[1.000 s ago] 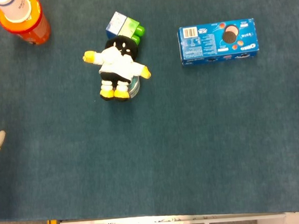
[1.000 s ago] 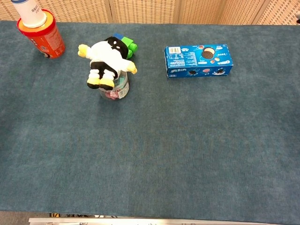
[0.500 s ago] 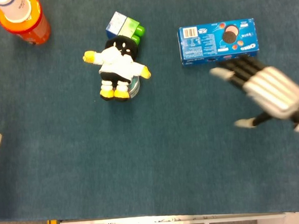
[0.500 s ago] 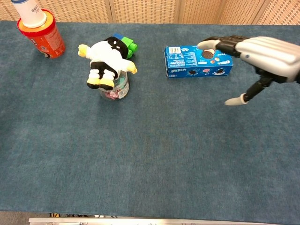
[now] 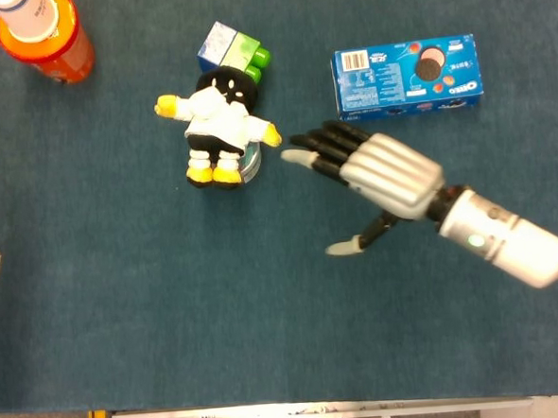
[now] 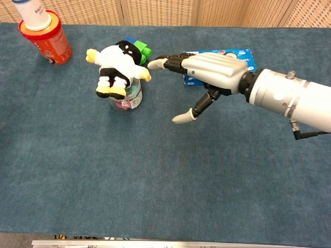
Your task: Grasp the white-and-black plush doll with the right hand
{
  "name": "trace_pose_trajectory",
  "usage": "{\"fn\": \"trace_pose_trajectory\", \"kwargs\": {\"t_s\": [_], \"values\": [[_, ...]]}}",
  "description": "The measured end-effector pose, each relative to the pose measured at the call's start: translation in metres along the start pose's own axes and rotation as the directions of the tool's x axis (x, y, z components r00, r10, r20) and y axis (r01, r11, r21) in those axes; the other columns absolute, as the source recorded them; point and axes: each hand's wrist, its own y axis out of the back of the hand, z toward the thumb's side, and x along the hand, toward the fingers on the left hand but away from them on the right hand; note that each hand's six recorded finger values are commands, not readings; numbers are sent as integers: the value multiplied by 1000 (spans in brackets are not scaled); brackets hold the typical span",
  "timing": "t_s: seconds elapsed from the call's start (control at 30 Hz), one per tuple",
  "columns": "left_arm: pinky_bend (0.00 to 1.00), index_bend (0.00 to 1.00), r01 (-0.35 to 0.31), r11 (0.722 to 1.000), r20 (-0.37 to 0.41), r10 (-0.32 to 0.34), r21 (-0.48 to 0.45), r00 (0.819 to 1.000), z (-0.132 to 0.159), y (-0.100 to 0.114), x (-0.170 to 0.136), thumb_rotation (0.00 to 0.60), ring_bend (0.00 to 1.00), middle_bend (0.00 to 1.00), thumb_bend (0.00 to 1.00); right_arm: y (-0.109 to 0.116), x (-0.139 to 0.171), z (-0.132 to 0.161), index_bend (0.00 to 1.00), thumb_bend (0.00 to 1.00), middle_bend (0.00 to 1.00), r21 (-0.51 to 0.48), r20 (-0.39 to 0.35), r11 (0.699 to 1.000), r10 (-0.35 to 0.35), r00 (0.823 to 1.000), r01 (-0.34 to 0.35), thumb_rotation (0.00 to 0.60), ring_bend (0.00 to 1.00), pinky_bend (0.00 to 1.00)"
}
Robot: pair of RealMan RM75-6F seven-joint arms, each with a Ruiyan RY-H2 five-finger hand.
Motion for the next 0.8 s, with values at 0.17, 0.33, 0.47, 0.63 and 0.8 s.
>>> {"fn": "trace_pose_trajectory", "kwargs": {"t_s": [0.17, 0.33, 0.47, 0.63, 0.8], "values": [[70, 186, -2, 1000, -1, 2, -2, 1000, -1, 1, 0, 600, 157, 200, 222, -2, -21, 7, 0, 0, 0, 14, -17, 1000, -17, 1000, 17, 163, 0, 0], [70, 186, -1, 1000, -4, 1, -3, 1000, -2, 0, 0, 600, 157, 200, 222, -4, -41, 13, 0, 0, 0, 13, -21, 1000, -20, 1000, 20, 163, 0, 0], [70, 186, 1, 1000, -10, -1, -3, 1000, -4, 0, 0, 600, 157, 200, 222, -5, -56, 15, 0, 0, 0, 19, -23, 1000, -14, 1000, 14, 160, 0, 0], [70, 186, -1, 1000, -21, 1, -1, 1000, -9, 0, 1, 600, 157, 200, 222, -5, -77, 20, 0, 0, 0, 38, -31, 999, -19, 999, 20, 163, 0, 0], [70, 186, -2, 1000, -29, 2, -1, 1000, -12, 0, 1, 600, 157, 200, 222, -5, -93, 24, 0, 0, 0, 62, -39, 997, -33, 999, 35, 161, 0, 0]]}}
